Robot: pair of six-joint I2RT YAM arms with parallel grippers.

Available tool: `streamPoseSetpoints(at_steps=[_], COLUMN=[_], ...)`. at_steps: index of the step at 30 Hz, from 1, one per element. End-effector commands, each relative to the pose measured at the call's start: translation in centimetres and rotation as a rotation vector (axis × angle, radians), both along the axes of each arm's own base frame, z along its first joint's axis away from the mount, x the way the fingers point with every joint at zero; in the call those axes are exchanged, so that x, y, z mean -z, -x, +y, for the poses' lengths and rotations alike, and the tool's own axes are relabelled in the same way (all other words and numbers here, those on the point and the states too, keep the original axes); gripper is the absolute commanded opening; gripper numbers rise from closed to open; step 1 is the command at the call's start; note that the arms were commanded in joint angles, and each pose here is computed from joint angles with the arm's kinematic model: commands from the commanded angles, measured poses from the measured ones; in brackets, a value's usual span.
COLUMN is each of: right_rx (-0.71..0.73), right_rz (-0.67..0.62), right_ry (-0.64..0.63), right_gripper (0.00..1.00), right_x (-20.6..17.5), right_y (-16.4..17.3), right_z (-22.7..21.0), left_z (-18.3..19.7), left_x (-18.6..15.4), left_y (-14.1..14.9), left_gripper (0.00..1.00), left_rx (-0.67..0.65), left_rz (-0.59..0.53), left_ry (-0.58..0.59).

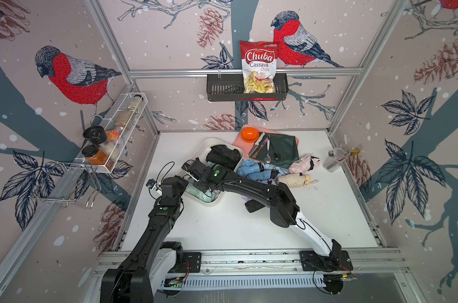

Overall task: Put the umbrella into the storage box
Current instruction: Place the umbrella in the storage box.

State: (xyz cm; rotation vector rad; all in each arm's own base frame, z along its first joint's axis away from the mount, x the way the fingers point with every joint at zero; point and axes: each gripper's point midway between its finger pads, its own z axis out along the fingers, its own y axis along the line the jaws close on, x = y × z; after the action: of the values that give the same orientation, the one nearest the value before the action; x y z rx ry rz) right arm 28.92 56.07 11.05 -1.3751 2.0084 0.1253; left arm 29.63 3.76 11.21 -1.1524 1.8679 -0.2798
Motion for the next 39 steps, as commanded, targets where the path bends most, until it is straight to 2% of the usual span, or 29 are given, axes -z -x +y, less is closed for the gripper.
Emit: streamPoseSetpoints(at_steps=[1,4,7,13,17,20,23,26,32,35,39], right_rx=[-0.027,-0.017,0.004,0.032,0.057,0.083,0.12,0.147,0.105,0.048,0.04], right_rz=[0.093,0.145,0.16,0.126,0.082,0.023,-0.018,-0.057,-0.017,0.026,-0.016], right_ry=[-0.042,-0.064,-0.072,-0.035,0.015,0.06,0.089,0.122,0.149,0.136,0.147], right_gripper=[0.38,0.47,0.51,0.54,0.66,0.65,0.57,0.54,0.56,0.64,0.68], right_x=[1.1,1.6,1.9,2.9,3.9,4.3,4.6,4.9,6.2,6.4,6.1], right_y=[0.9,0.5,-0.3,-1.2,-1.7,-2.3,-3.2,-4.0,-2.8,-1.1,-0.8], right_z=[0.7,0.5,0.1,-0.6,-1.2,-1.8,-2.5,-3.2,-3.1,-2.1,-1.7], left_z=[0.2,0.1,-0.1,-0.2,-0.2,-0.2,-0.2,-0.3,-0.3,-0.3,-0.3], left_x=[-0.9,-0.8,-0.7,-0.8,-0.8,-0.8,-0.9,-0.9,-1.1,-1.2,-1.4], left_y=[-0.4,-0.5,-0.6,-0.7,-0.7,-0.7,-0.8,-0.8,-0.8,-0.8,-0.9], left_gripper=[0.98,0.98,0.98,0.98,0.98,0.98,0.98,0.98,0.98,0.98,0.98], left_rx=[-0.012,-0.006,0.0,0.004,0.004,0.005,0.007,0.008,0.01,0.013,0.013], left_rz=[-0.036,-0.037,-0.034,-0.037,-0.037,-0.037,-0.042,-0.041,-0.044,-0.046,-0.049], left_ry=[-0.002,0.004,0.011,0.013,0.014,0.016,0.017,0.017,0.017,0.019,0.017])
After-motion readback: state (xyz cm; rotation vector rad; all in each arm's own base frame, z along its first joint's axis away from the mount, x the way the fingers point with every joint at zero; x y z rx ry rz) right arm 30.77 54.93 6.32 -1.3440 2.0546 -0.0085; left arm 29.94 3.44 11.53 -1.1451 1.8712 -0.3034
